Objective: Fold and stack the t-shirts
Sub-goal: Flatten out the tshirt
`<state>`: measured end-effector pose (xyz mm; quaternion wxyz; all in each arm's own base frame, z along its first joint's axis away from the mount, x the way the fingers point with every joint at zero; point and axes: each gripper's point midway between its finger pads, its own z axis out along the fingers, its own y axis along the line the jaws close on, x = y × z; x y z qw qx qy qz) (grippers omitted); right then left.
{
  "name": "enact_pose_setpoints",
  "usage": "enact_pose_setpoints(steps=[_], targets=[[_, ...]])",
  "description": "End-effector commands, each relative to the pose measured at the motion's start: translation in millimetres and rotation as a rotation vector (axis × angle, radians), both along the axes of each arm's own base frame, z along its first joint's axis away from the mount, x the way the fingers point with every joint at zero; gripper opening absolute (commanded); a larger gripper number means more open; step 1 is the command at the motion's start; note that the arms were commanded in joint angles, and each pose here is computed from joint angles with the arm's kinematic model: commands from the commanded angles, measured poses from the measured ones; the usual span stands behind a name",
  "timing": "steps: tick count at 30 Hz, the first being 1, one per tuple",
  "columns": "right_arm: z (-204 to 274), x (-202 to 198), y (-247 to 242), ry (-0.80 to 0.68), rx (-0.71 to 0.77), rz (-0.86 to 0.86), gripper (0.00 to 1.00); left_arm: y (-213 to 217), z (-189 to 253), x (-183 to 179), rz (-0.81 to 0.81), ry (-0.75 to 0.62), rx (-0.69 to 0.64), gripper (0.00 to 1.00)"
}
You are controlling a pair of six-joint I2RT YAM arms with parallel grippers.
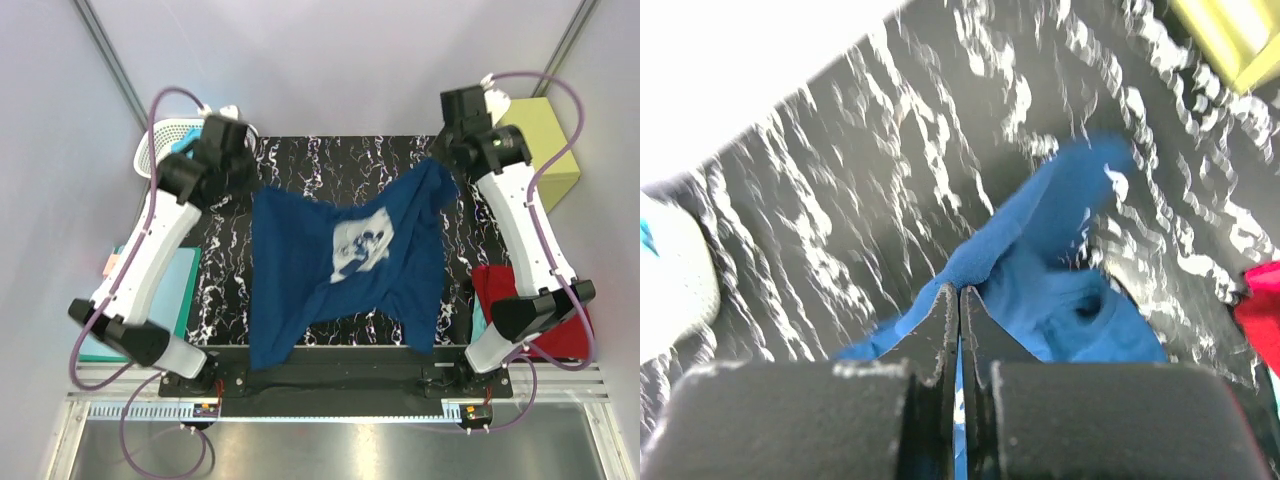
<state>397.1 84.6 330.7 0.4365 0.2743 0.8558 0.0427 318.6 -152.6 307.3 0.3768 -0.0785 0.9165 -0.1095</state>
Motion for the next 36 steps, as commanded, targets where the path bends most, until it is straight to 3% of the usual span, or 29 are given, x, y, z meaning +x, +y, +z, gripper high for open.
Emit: enact_pose_setpoints(steps=[1, 5, 9, 17, 24, 30, 36], targets=[[26, 6, -29, -0.016, -0.107, -0.109, 0.00, 17, 33, 41, 0.056, -0.092, 0.052, 0.00], [70, -4, -46, -0.119, -0.135, -0.155, 0.00, 39, 60, 48, 0.131, -0.161, 0.036, 0.00], [83, -19, -55, -0.159, -0.146, -0.174, 0.00, 60, 76, 44, 0.189, -0.209, 0.064, 0.00], [60, -48, -78, -0.141, -0.231, -0.210, 0.00, 93, 82, 41, 0.280, -0.283, 0.121, 0.00], [51, -57, -89, -0.124, -0.256, -0.240, 0.00, 116, 39, 51, 0.318, -0.208, 0.083, 0.00], [59, -89, -114, -0.165, -0.326, -0.307, 0.00, 139, 56, 34, 0.398, -0.283, 0.144, 0.00], [31, -77, -112, -0.119, -0.361, -0.299, 0.00, 129, 43, 67, 0.374, -0.237, 0.137, 0.00]])
